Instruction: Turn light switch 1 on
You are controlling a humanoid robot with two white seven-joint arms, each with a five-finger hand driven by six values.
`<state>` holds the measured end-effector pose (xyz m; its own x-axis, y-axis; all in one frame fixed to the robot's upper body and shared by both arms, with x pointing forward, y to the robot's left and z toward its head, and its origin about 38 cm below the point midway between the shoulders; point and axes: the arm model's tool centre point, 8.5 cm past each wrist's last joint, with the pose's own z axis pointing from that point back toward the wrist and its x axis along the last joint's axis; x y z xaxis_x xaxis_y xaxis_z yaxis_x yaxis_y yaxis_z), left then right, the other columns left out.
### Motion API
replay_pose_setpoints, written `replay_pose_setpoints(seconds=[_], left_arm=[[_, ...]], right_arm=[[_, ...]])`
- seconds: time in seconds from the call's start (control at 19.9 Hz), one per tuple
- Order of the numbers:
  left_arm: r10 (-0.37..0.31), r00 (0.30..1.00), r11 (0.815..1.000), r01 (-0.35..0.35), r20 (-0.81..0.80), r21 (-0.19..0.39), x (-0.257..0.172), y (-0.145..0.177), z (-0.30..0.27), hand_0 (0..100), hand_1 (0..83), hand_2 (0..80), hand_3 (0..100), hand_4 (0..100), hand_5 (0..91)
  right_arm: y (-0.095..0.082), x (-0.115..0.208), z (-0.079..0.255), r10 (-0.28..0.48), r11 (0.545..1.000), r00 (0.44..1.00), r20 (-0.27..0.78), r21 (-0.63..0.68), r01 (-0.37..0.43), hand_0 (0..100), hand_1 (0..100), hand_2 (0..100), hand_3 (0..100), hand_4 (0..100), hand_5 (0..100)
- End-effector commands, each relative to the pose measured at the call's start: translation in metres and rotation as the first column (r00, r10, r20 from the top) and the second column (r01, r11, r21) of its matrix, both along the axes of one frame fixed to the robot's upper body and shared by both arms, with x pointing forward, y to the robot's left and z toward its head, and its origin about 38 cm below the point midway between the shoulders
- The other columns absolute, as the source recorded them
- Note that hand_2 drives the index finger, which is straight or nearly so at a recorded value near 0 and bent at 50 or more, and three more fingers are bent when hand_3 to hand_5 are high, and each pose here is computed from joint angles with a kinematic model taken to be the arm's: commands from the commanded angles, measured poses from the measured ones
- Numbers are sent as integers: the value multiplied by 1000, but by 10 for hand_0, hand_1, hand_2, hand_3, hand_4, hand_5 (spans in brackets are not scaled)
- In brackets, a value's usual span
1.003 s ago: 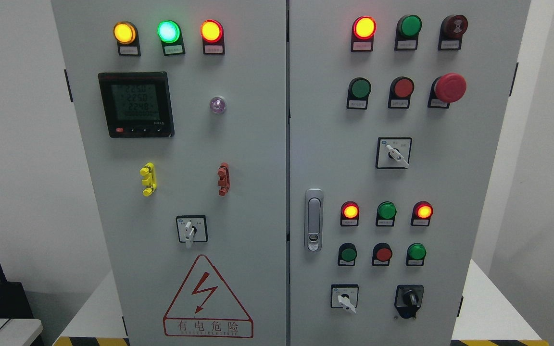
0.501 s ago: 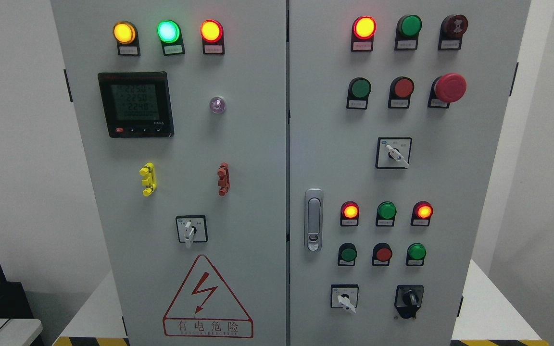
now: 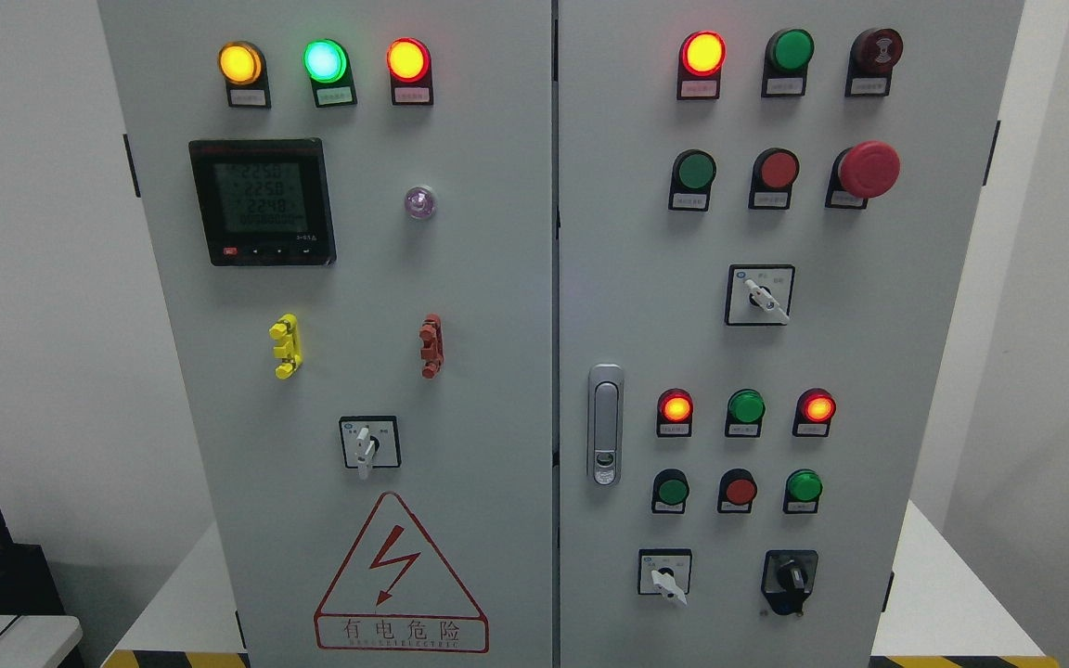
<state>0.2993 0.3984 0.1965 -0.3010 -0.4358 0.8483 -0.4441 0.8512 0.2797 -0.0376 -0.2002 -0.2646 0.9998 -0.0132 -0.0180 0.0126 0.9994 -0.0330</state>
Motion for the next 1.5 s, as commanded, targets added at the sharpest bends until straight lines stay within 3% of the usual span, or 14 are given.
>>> replay_pose_setpoints(seconds=[0.0, 0.2, 0.35, 0.55, 0.95, 1.15, 1.45], left_arm=[[-174, 979, 985, 173, 107, 16, 31, -66, 33, 316, 237, 455, 583, 656, 512], [-185, 978, 981, 189, 98, -40, 45, -87, 37, 310, 247, 457, 599, 672, 549], [-158, 985, 984, 163, 68, -78, 49, -91, 32, 300, 291, 483, 622, 699, 591], [-174, 983, 979, 180, 65, -91, 54, -102, 33, 270, 344, 513, 655, 726, 612], [-138, 989, 986, 143, 61, -83, 72, -136, 50, 249, 359, 545, 685, 746, 643], [-119, 992, 984, 122, 31, -130, 82, -154, 56, 247, 379, 560, 694, 754, 652], [-79, 997, 995, 80, 16, -60, 82, -168, 58, 230, 409, 573, 710, 764, 661]], right_arm=[[0, 0, 0, -8, 1000, 1000, 0, 0, 8, 120, 389, 0, 0, 0, 0], [1, 0, 0, -8, 1000, 1000, 0, 2, 8, 120, 389, 0, 0, 0, 0], [0, 0, 0, -8, 1000, 1000, 0, 0, 8, 120, 389, 0, 0, 0, 0], [1, 0, 0, -8, 1000, 1000, 0, 2, 8, 120, 389, 0, 0, 0, 0], [1, 0, 0, -8, 1000, 1000, 0, 2, 8, 120, 389, 0, 0, 0, 0], [0, 0, 0, -8, 1000, 1000, 0, 0, 8, 120, 389, 0, 0, 0, 0], [1, 0, 0, -8, 1000, 1000, 0, 2, 8, 120, 389, 0, 0, 0, 0]])
